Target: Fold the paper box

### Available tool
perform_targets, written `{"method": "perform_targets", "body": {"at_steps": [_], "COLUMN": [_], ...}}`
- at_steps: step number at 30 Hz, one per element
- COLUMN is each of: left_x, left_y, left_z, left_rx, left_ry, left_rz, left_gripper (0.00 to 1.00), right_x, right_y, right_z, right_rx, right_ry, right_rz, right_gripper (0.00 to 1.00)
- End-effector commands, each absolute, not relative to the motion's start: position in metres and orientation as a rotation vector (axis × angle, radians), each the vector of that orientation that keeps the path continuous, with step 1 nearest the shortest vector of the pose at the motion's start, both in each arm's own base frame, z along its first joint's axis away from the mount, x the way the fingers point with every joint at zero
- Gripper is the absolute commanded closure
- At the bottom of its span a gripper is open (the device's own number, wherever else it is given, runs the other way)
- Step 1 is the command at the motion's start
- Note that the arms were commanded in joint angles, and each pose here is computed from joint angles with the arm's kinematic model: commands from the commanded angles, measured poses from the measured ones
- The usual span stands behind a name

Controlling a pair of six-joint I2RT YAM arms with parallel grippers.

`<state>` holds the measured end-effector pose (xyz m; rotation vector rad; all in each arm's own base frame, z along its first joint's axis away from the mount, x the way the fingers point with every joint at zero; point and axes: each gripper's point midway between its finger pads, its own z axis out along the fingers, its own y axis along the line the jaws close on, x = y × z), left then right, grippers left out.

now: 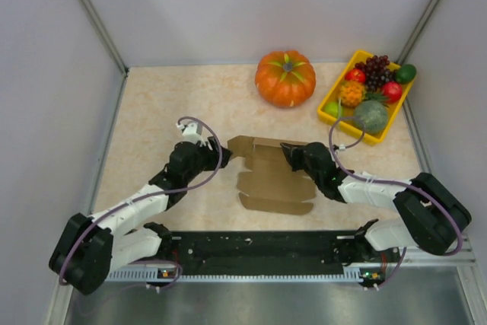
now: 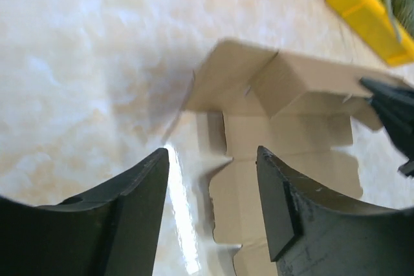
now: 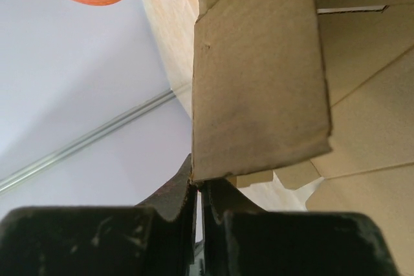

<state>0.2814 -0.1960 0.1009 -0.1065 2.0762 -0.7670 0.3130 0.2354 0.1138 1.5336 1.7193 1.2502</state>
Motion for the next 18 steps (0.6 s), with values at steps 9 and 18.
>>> {"method": "perform_targets", "body": {"at_steps": [9, 18], "left_x": [0.322, 0.354], "left_y": [-0.189, -0.207], "left_z": [0.117, 0.104], "left_rx": [0.078, 0.130], "left_ry": [2.120, 2.173], "left_rz": [-0.498, -0.459], "left_gripper": [0.31, 0.60], "right_x": [0.323, 0.323], "right_y": [0.234, 0.236], "right_z": [0.130, 0.134], "right_rx": [1.505, 1.465], "right_ry": [1.655, 1.650], "right_rz": [1.283, 1.301], "right_gripper": [1.00, 1.00]}}
